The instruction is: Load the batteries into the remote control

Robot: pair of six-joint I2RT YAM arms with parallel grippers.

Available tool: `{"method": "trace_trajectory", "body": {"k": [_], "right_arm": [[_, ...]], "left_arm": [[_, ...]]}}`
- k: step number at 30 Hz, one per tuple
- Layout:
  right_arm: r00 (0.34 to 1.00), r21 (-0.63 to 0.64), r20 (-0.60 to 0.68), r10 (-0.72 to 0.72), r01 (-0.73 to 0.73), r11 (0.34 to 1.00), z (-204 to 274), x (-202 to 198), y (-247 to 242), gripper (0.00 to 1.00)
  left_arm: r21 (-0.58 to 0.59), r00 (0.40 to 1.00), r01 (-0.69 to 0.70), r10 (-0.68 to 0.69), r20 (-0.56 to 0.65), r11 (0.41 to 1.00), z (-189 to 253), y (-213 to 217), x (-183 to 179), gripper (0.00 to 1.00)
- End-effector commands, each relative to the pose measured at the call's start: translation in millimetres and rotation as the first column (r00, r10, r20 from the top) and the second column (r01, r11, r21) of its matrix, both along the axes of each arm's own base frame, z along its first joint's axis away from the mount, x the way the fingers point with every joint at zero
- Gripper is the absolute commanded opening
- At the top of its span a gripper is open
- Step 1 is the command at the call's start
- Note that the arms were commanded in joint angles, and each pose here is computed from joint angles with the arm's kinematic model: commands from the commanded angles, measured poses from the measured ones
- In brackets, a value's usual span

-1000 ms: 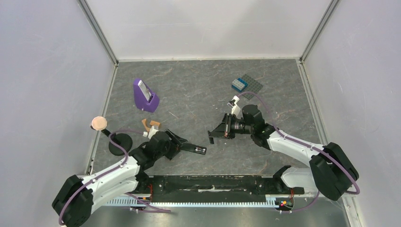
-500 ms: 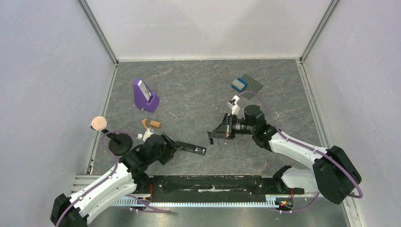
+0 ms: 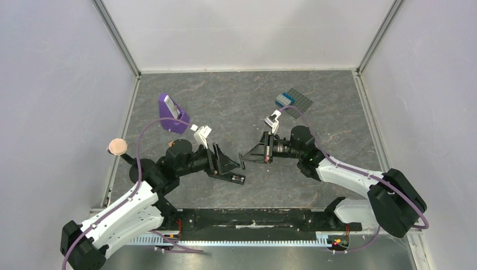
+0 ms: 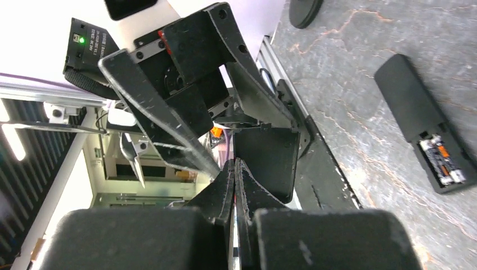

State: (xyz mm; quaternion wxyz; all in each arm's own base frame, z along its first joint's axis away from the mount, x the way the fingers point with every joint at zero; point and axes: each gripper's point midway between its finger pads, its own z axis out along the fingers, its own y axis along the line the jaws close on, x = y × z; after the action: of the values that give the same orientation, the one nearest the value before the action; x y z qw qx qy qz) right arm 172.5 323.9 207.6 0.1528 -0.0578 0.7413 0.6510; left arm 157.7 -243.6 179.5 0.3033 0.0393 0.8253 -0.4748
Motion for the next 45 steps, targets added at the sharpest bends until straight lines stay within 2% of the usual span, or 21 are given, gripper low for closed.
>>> {"method": "trace_trajectory", "body": {"k": [1, 7, 10, 17, 30, 32, 43, 45], "right_arm": [[0.999, 0.137, 0.052, 0.006, -0.013, 0.99, 50, 2, 9, 0.0], [0.999, 0.244, 0.051, 0.009, -0.021, 0.97, 85, 5, 13, 0.0], [0.998, 0.278, 0.055, 0.031, -0.046, 0.96, 94, 2, 13, 0.0], [0.998, 0.243, 0.056, 0.036, -0.049, 0.969, 84, -3, 11, 0.0], [0.998, 0.289, 0.059, 0.032, -0.048, 0.956, 101, -2, 11, 0.0], [0.998, 0.295, 0.056, 0.033, -0.048, 0.954, 101, -2, 11, 0.0], [1.0, 0.273, 0.025, 0.019, -0.025, 0.962, 91, 3, 14, 0.0], [1.0, 0.257, 0.02, 0.014, -0.019, 0.966, 88, 4, 14, 0.05]], "left_arm": [[-0.158, 0.923, 0.277, -0.217, 0.317, 0.948, 67, -25, -20, 0.74], [-0.248, 0.919, 0.283, -0.188, 0.347, 0.926, 85, -28, -21, 0.75], [-0.28, 0.93, 0.241, -0.139, 0.339, 0.93, 92, -27, -14, 0.74], [-0.356, 0.945, 0.139, -0.016, 0.326, 0.924, 114, -18, -2, 0.76], [-0.41, 0.971, 0.168, -0.079, 0.224, 0.896, 101, -36, 0, 0.76], [-0.414, 0.972, 0.171, -0.084, 0.221, 0.894, 100, -37, 0, 0.72], [-0.412, 0.978, 0.153, -0.077, 0.196, 0.898, 88, -34, -1, 0.3], [-0.41, 0.979, 0.146, -0.072, 0.189, 0.9, 87, -34, 0, 0.25]]}}
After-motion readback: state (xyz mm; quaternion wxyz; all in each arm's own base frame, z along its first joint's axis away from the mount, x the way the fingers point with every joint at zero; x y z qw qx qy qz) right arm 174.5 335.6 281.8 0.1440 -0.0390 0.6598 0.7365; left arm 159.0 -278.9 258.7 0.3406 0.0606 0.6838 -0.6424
